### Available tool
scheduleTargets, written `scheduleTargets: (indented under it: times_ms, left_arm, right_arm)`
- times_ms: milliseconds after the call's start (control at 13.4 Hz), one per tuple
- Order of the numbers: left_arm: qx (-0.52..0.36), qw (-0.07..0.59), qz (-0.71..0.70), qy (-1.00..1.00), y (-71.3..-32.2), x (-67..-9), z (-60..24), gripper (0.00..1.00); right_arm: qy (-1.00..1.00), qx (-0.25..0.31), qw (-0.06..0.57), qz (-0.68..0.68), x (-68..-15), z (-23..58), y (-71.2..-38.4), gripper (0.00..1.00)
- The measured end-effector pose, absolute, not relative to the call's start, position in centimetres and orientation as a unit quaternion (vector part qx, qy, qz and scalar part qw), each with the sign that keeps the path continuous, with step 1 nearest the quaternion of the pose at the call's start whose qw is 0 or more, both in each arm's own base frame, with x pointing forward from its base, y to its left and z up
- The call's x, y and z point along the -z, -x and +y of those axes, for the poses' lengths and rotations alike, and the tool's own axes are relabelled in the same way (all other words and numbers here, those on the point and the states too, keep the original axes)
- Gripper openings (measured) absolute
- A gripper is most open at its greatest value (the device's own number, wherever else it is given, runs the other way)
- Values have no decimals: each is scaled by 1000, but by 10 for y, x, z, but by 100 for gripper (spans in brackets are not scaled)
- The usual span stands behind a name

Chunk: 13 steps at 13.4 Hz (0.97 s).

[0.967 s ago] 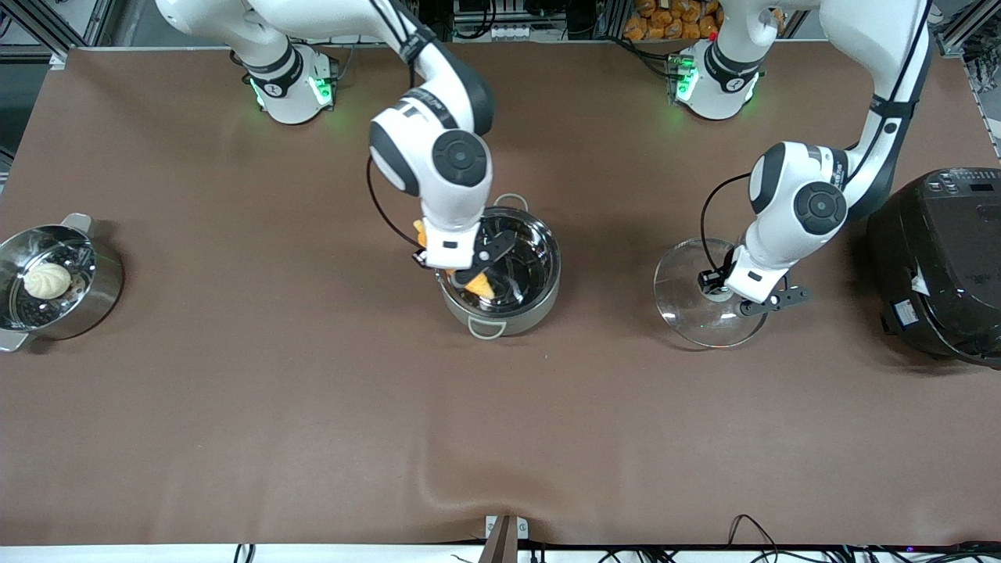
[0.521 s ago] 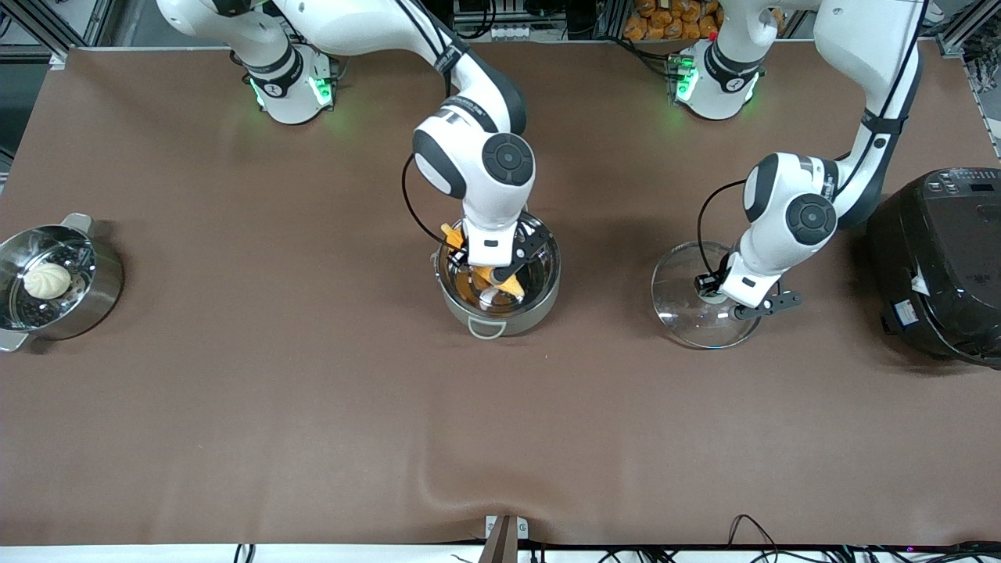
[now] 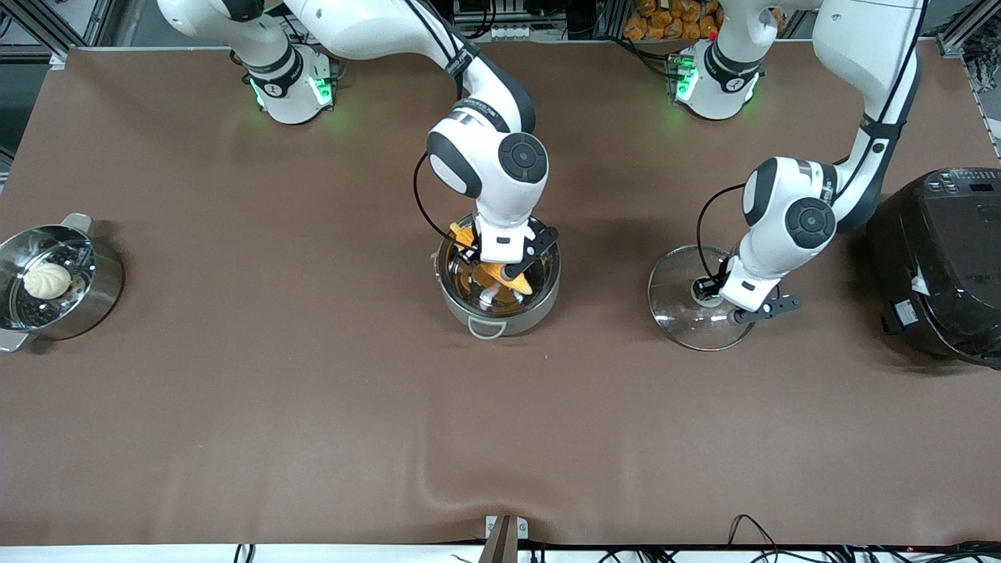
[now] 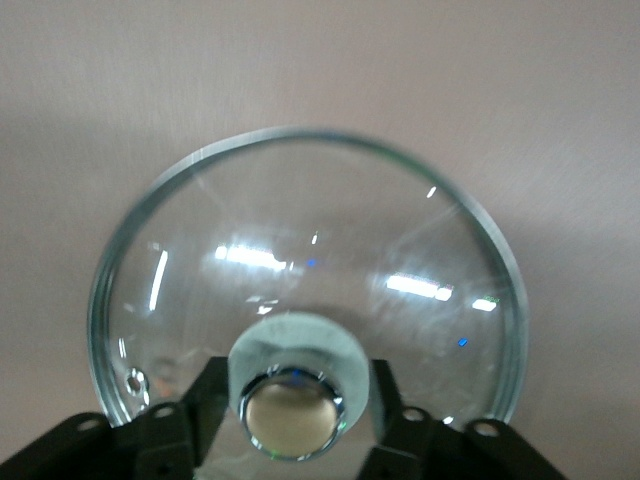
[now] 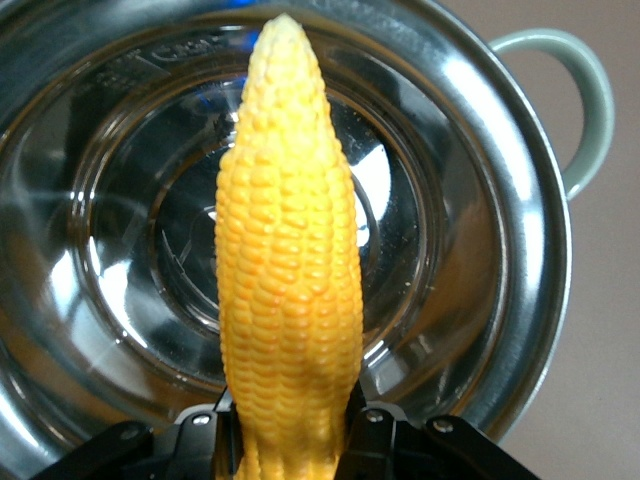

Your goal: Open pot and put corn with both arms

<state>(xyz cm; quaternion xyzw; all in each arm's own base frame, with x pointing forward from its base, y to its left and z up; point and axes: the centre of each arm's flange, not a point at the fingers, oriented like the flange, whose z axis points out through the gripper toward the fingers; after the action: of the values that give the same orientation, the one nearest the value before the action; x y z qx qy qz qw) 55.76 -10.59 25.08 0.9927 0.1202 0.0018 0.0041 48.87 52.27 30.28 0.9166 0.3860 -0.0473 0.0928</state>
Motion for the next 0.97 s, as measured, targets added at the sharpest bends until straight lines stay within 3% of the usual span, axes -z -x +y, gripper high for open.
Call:
scheduleTargets:
  times_ms: [74,223,446,595,744,967]
  left_arm:
    - [-7,5,125,-992,-571,-272,-103,82]
    - [-2,0,131,-991,-600,-338,-91,100]
    - [13,-23,132,-991,-620,-462,-81,100]
    - [-4,-68,127,-990,-620,-519,-70,100]
    - [-23,-66,126,-990,-611,-554,-71,100]
    - [-21,-44,111,-993,-590,-586,-77,100]
  right_arm:
    - [-916,46,96,387,-302,523,-489,45]
    - [-917,44,99,384,-301,523,-489,67]
    - [-924,39,99,367,-304,524,-490,99]
    - [-928,31,96,358,-311,526,-493,100]
    - [-937,22,92,336,-331,515,-507,100]
    - [-960,40,90,261,-388,431,-562,100]
